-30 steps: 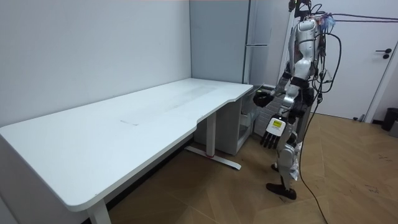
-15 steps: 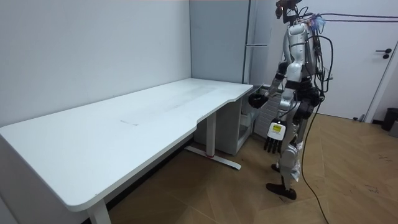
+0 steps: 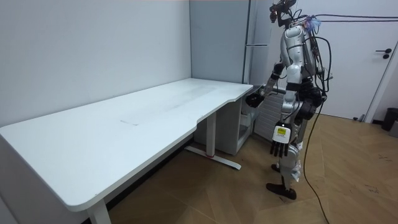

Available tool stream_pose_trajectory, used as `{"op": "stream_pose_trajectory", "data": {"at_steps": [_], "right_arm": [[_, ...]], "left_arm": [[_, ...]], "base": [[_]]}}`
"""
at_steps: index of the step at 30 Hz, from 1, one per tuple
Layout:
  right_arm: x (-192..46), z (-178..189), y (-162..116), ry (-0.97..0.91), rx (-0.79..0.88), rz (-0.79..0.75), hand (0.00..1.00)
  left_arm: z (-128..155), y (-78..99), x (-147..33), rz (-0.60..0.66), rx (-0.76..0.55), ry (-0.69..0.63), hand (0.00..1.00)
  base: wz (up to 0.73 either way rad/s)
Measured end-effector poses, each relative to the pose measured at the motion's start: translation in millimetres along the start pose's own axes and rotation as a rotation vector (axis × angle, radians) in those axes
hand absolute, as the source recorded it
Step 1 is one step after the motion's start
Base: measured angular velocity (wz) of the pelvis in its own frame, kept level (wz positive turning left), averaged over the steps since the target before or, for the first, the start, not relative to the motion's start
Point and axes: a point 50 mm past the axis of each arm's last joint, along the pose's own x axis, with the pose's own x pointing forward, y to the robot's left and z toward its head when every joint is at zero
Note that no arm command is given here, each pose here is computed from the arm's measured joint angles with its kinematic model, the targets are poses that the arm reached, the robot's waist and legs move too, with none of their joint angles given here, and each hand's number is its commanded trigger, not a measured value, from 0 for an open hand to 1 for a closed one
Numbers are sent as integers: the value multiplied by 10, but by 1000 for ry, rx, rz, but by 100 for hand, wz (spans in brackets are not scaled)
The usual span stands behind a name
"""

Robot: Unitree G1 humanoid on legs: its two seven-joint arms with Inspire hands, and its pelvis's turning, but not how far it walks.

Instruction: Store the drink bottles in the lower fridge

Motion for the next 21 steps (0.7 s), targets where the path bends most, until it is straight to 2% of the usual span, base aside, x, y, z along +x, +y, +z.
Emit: {"op": "stream_pose_trajectory", "data": {"at_steps": [9, 21], "right_arm": [[35, 127, 181, -35, 17, 19, 0], [42, 137, 200, -38, 14, 1, 0]], "left_arm": [[65, 4, 4, 2, 11, -23, 0], [55, -3, 2, -2, 3, -24, 0]], "base": [[-4], [-1]]}}
